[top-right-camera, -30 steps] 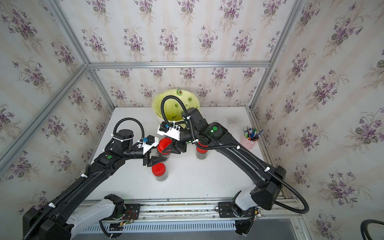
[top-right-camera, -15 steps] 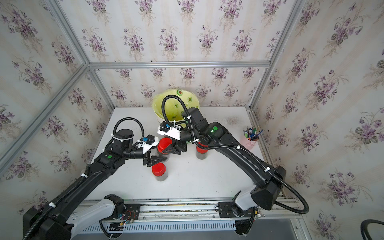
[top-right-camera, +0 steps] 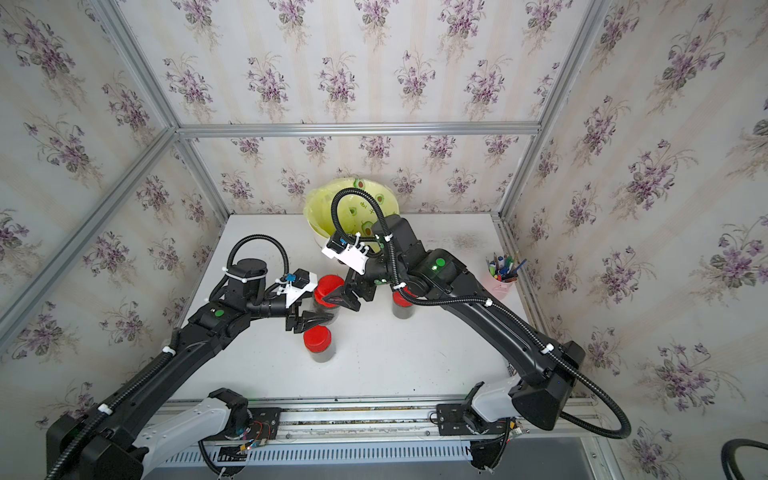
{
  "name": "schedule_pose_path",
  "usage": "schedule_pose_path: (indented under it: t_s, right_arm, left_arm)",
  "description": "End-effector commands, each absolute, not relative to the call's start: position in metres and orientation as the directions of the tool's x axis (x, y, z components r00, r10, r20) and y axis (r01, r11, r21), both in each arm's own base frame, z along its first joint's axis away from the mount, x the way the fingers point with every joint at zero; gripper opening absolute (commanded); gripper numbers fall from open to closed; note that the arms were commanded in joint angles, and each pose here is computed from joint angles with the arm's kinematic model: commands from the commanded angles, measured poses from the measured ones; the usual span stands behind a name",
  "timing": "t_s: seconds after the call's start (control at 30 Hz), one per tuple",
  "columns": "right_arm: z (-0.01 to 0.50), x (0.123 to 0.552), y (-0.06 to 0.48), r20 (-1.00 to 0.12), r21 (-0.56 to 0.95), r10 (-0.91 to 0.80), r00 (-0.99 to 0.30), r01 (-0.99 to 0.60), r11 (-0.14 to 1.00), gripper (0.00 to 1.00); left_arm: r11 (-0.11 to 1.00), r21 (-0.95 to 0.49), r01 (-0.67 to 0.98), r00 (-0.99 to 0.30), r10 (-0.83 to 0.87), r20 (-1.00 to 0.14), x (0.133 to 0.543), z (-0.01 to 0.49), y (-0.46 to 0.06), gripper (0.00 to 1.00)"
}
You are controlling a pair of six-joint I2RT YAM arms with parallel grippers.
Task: Empty moldy tea leaves from jars
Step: Unscrew the lid from the jar.
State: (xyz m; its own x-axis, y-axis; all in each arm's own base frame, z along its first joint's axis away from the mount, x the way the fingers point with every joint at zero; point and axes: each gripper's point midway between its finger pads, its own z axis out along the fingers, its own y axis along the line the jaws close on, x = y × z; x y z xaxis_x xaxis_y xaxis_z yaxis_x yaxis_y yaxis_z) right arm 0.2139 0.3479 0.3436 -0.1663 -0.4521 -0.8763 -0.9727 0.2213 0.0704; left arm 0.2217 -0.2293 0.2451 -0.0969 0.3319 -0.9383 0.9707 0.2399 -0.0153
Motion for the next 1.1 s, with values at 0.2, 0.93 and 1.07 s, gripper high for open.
schedule_pose_path:
  t_s: [0.2, 0.93, 1.07]
  right_arm:
    - [0.35, 0.226, 0.336, -0.825, 0.283, -0.309, -0.473, -0.819, 0.499, 0.97]
    - [0.32, 0.224, 0.355, -0.776, 0.299, -0.292, -0.56, -0.733, 0.611, 0.89]
    - [0.322, 0.221, 0.361, -0.778, 0.296, -0.299, -0.552, -0.742, 0.601, 0.86]
  left_arm:
    - [0.256, 0.01, 0.967, -0.079, 0.335, -0.939, 0.227, 0.249, -0.229, 0.46]
    - [0.266, 0.01, 0.964, -0.084, 0.342, -0.936, 0.229, 0.246, -0.228, 0.46]
    - [0.266, 0.013, 0.964, -0.082, 0.342, -0.936, 0.229, 0.246, -0.228, 0.46]
